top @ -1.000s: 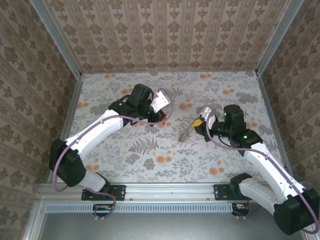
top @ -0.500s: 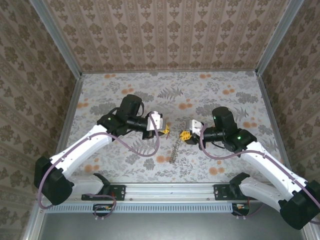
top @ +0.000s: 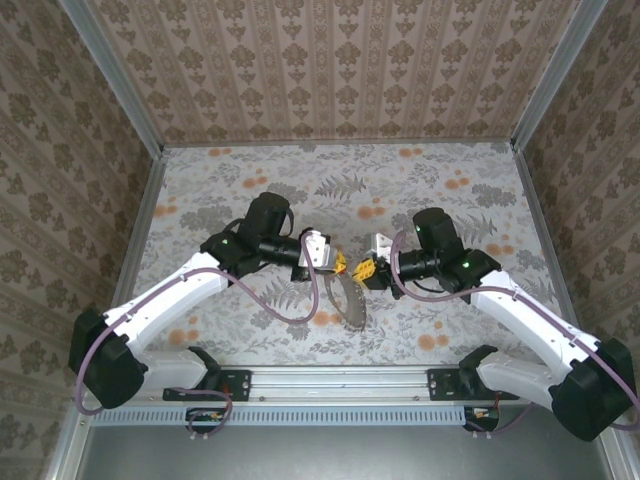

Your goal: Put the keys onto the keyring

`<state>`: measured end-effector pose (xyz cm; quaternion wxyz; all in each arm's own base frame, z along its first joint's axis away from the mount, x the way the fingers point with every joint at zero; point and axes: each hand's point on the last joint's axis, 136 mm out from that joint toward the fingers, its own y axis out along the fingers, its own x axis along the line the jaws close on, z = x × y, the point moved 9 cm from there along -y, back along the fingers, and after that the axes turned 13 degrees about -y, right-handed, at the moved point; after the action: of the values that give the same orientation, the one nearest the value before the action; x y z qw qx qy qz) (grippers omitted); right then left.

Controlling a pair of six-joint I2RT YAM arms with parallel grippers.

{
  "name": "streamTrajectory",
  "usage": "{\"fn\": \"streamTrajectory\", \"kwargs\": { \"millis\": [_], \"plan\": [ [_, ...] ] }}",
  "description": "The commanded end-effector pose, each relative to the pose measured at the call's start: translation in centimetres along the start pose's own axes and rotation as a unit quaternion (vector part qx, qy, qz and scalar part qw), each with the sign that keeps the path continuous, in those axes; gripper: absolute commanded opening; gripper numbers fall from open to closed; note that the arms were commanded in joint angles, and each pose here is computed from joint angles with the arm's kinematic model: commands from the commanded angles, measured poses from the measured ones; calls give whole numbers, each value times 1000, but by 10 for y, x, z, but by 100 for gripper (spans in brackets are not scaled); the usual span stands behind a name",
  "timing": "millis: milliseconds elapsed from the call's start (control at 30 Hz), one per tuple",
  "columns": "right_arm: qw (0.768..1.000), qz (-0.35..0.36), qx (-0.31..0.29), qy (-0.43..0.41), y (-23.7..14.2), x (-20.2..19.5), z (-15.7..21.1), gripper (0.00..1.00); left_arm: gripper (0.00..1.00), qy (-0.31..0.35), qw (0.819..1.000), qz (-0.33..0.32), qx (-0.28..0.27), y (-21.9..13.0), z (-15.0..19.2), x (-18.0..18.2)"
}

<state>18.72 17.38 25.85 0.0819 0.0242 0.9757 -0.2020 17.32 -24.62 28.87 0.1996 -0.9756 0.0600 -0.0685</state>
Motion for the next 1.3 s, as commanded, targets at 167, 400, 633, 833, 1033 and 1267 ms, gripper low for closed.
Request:
{"fn": "streamTrajectory", "kwargs": {
  "millis": [167, 400, 633, 833, 1033, 1267],
  "plan": [
    [998, -27, -50, 8, -1, -5, -21, 0, 0, 16, 1000, 18, -3, 3, 3, -4],
    [998, -26, -51, 16, 0, -6, -20, 0, 0, 31, 999, 42, -2, 5, 7, -13],
    [995, -33, -56, 80, -3, -13, -14, 0, 0, 52, 998, 24, -12, 2, 7, -16],
    [992, -24, -74, 102, -7, -15, -12, 0, 0, 64, 998, 21, -21, 0, 10, -20],
    [988, -35, -78, 129, -5, -19, -10, 0, 0, 76, 997, 16, -29, 0, 10, -20],
    [986, -38, -72, 147, -4, -18, -6, 0, 0, 85, 996, -5, -27, -2, 9, -18]
  ]
}}
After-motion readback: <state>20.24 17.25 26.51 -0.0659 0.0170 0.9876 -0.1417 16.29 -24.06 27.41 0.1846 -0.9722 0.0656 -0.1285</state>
